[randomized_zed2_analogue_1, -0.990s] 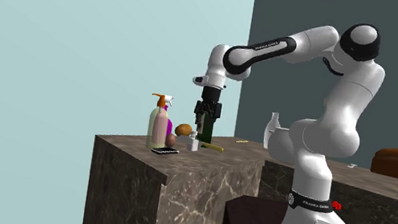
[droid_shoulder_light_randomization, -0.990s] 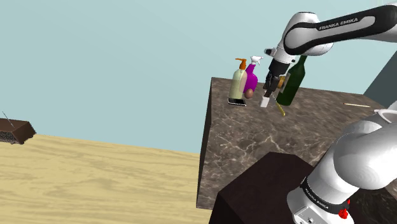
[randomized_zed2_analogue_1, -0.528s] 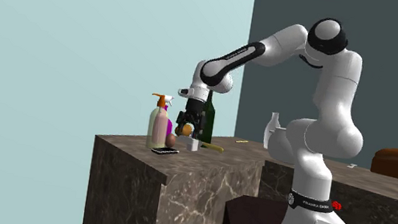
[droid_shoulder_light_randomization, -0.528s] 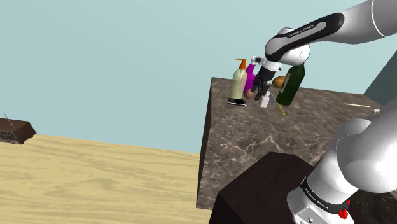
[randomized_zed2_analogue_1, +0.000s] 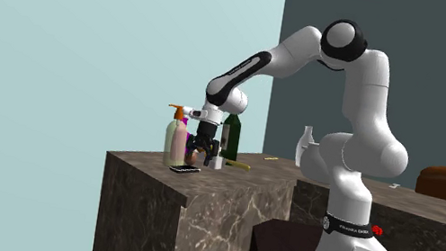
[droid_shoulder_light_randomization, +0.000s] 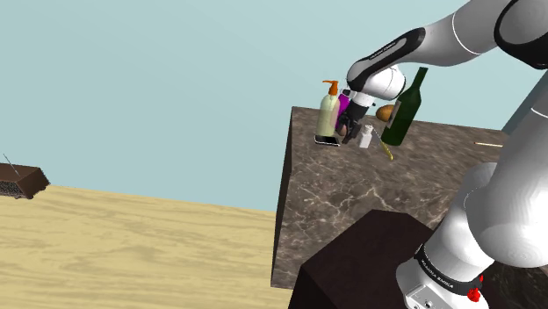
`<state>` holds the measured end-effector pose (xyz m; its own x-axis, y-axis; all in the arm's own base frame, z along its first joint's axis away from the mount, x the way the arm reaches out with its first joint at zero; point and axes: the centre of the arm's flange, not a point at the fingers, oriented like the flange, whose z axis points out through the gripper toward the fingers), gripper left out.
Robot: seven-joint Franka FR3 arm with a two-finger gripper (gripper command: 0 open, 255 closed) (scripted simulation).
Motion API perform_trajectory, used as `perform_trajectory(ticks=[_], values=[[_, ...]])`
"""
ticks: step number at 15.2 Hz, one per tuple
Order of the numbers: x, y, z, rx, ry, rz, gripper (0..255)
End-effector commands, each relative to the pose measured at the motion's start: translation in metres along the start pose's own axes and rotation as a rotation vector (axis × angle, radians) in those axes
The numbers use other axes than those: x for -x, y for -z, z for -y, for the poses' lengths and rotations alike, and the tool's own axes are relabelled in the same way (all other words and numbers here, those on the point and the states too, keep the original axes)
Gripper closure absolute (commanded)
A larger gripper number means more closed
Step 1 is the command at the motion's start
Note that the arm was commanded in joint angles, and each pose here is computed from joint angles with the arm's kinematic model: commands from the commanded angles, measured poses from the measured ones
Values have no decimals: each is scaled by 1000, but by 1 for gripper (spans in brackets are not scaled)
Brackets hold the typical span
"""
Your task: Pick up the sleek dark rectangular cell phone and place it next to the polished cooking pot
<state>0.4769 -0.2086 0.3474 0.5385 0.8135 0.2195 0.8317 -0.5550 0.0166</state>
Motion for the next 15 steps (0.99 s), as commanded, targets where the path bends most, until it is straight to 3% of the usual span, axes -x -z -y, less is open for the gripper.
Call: perform_trajectory(ticks=[1, 10, 11, 15], values=[[0, -12, 1, -2, 3, 0, 0], [0, -21, 1, -2, 3, 0, 0], [0, -21, 1, -2, 3, 0, 255], [-1, -21, 0, -2, 3, 0, 255]])
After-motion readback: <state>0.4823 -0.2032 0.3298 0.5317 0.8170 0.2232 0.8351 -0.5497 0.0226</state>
